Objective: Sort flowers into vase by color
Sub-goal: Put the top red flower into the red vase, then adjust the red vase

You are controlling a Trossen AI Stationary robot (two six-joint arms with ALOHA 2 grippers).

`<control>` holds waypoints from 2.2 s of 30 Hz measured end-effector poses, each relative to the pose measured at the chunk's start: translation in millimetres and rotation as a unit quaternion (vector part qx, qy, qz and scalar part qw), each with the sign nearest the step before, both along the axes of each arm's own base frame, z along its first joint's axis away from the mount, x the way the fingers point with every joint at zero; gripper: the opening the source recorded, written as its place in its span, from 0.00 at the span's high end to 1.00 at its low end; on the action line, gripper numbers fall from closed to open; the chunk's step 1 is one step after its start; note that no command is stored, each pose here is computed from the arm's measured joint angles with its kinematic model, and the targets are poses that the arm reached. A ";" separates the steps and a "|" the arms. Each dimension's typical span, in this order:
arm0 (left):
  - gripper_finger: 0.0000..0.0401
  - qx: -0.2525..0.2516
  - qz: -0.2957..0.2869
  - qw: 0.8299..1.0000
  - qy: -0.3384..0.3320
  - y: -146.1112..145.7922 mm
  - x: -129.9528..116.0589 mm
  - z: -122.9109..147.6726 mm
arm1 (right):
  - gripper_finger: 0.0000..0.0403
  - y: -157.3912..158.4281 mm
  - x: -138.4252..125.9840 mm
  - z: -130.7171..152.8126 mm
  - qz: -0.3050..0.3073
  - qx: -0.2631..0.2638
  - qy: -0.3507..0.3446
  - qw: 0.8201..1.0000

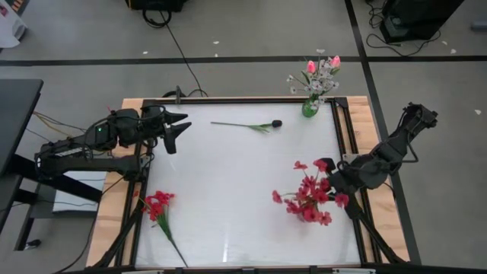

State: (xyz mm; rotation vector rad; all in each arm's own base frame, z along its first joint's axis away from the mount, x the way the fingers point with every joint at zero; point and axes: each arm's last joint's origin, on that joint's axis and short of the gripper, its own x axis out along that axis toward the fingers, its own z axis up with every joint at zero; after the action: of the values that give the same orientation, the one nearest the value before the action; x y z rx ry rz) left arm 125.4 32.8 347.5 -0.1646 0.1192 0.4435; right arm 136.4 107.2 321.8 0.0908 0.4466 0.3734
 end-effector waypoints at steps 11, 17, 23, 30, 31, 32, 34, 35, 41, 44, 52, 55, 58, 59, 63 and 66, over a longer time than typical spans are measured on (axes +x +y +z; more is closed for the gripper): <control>0.58 0.000 0.000 1.000 0.000 0.0 0.0 0.0 | 0.70 -1.7 -0.6 -3.1 -0.052 0.038 0.030 0.997; 0.58 0.000 0.000 1.000 0.000 0.0 0.0 0.0 | 0.58 0.1 -2.0 -2.6 -0.067 0.146 0.085 0.983; 0.58 0.000 0.000 1.000 0.000 0.0 0.0 0.0 | 0.52 2.5 -3.5 -2.7 -0.059 0.266 0.176 0.946; 0.58 0.000 0.000 1.000 0.000 0.0 0.0 0.0 | 0.52 5.7 -6.9 -3.2 -0.008 0.320 0.262 0.910; 0.58 0.000 0.000 1.000 0.000 0.0 0.0 0.0 | 0.52 5.2 -7.3 -3.8 -0.006 0.327 0.276 0.904; 0.58 0.000 0.000 1.000 0.000 0.0 0.0 0.0 | 0.52 4.7 -7.9 -4.5 -0.005 0.333 0.293 0.897; 0.58 0.000 0.000 1.000 0.000 0.0 0.0 0.0 | 0.52 2.9 -9.8 -6.0 -0.001 0.340 0.323 0.883; 0.58 0.000 0.000 1.000 0.000 0.0 0.0 0.0 | 0.52 1.7 -10.4 -6.6 -0.002 0.343 0.334 0.878; 0.58 0.000 0.000 1.000 0.000 0.0 0.0 0.0 | 0.52 -6.4 -13.1 0.3 -0.008 0.370 0.315 0.874; 0.58 0.000 0.000 1.000 0.000 0.0 -0.1 0.0 | 0.52 -10.3 -15.7 4.1 0.007 0.363 0.289 0.886; 0.58 0.000 0.000 1.000 0.000 0.0 0.0 0.0 | 0.52 -8.8 -27.3 -4.2 0.018 0.291 0.299 0.909; 0.58 0.000 0.000 1.000 0.000 0.0 0.0 0.0 | 0.52 -5.0 -31.2 -4.2 0.037 0.286 0.307 0.907; 0.58 0.000 0.000 1.000 0.000 0.0 -0.1 0.1 | 0.52 -0.8 -34.9 1.0 0.073 0.309 0.313 0.895; 0.58 0.000 0.000 1.000 0.000 0.0 0.0 0.0 | 0.52 0.6 -36.4 3.1 0.090 0.318 0.316 0.889; 0.58 0.000 0.000 1.000 0.000 0.0 -0.1 0.0 | 0.52 4.1 -42.6 9.0 0.147 0.335 0.330 0.870; 0.58 0.000 0.000 1.000 0.000 0.0 0.0 0.0 | 0.53 3.5 -46.2 6.8 0.149 0.327 0.348 0.866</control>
State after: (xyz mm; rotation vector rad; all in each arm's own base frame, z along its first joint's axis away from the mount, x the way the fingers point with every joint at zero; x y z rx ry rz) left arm 125.4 32.8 347.6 -0.1649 0.1189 0.4434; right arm 90.2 110.7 328.6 0.8508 1.0430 0.7949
